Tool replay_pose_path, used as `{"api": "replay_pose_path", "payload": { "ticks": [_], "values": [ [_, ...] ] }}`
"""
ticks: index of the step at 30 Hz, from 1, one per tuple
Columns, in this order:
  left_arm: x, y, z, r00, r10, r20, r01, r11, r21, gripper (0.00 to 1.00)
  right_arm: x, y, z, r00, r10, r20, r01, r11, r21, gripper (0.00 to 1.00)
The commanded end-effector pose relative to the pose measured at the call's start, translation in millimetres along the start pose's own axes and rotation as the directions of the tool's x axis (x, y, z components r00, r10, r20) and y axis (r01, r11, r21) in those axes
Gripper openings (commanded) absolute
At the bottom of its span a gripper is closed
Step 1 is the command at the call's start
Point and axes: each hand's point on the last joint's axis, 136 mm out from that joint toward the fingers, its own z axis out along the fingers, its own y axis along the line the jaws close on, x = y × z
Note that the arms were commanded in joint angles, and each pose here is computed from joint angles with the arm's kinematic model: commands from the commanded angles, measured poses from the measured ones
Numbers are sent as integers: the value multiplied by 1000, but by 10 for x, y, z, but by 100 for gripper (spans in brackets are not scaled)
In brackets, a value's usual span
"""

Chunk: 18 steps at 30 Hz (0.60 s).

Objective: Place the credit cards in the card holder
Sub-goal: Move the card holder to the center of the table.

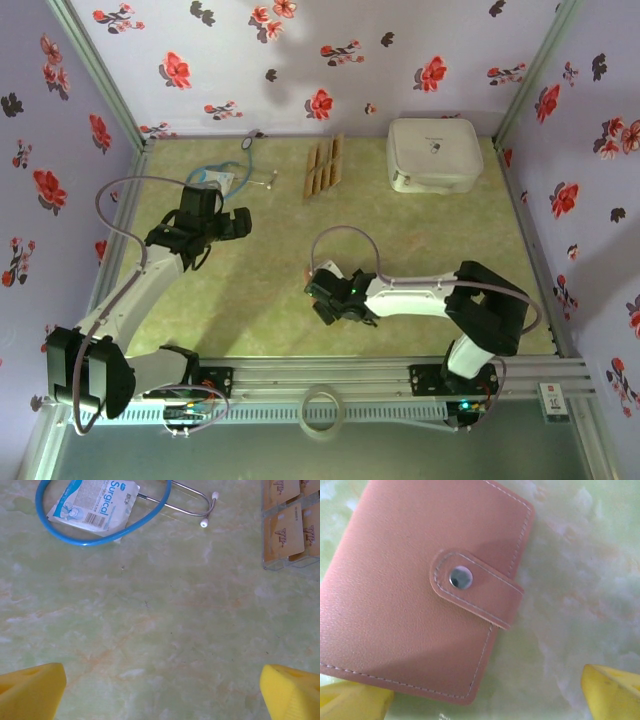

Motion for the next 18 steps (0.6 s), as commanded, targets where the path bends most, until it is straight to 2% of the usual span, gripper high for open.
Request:
{"api": "replay_pose_path", "payload": {
  "ticks": [1,5,7,12,15,18],
  "values": [
    [-83,-20,-42,1000,-11,5,11,1000,10,100,-278,-83,116,998,35,46,-36,999,9,98],
    [-118,-56,-39,1000,-24,8,23,999,26,100,-426,-197,102,994,91,58,-89,996,-27,97],
    [-148,-88,-36,1000,-26,9,26,999,36,100,-511,-155,28,993,101,65,-95,992,-84,97],
    [-245,-184,-72,999,-38,16,37,996,80,100,-731,-166,-340,970,222,98,-195,953,-229,98],
    [-269,-218,-108,996,-93,16,91,991,100,100,-786,-303,-483,922,379,83,-339,890,-304,98],
    [-288,-247,-137,984,-179,9,176,977,118,100,-779,-435,-516,817,576,26,-522,759,-389,96]
  ]
}}
